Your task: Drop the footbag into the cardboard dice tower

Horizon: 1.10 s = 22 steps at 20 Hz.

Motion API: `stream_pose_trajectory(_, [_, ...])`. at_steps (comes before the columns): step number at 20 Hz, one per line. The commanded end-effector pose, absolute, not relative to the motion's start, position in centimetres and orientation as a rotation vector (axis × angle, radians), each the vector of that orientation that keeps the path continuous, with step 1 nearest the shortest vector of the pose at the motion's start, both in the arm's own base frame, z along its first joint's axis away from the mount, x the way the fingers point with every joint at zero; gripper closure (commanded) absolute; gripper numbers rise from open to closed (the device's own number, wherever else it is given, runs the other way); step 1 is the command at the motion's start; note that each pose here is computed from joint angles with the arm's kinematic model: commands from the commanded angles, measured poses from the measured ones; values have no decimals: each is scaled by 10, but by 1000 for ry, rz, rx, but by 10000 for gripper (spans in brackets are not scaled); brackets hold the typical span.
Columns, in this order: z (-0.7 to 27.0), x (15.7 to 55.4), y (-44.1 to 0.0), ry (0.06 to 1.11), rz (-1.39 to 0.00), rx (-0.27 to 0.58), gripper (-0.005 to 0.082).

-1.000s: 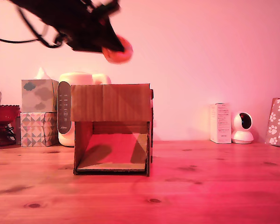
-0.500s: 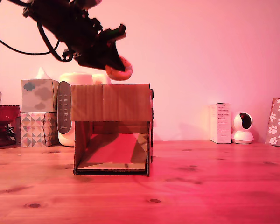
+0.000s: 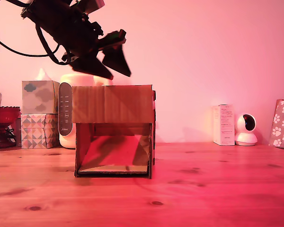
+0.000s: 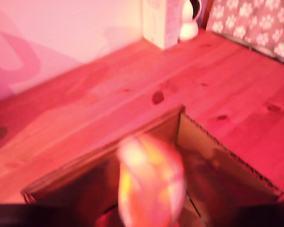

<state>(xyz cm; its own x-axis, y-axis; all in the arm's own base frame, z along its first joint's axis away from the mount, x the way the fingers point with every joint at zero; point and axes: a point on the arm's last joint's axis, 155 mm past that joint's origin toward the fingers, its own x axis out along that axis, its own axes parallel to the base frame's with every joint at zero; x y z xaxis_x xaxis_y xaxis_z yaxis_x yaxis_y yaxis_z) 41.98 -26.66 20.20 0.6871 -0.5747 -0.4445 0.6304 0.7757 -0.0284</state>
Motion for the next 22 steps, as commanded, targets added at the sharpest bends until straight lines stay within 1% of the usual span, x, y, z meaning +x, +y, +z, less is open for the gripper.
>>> stream_pose_trajectory(1, [209, 419, -265, 440, -677, 133, 42])
stream_pose_trajectory(3, [207, 415, -263, 463, -676, 136, 47])
stream_pose_trajectory(4, [205, 412, -261, 479, -676, 139, 73])
stream_pose_trajectory(5, [204, 409, -260, 494, -676, 141, 152])
stream_pose_trajectory(6, [202, 405, -258, 510, -675, 143, 297])
stream_pose_trajectory(7, [203, 402, -256, 521, -675, 145, 506])
stream_pose_trajectory(8, [203, 398, -254, 534, -675, 147, 740])
stream_pose_trajectory(9, [203, 393, -251, 550, -672, 142, 770])
stream_pose_trajectory(13, [213, 380, -250, 559, -699, 106, 784])
stream_pose_trajectory(18, [221, 361, -239, 474, -713, 81, 784])
stream_pose_trajectory(22, [217, 346, -229, 432, -706, 24, 784])
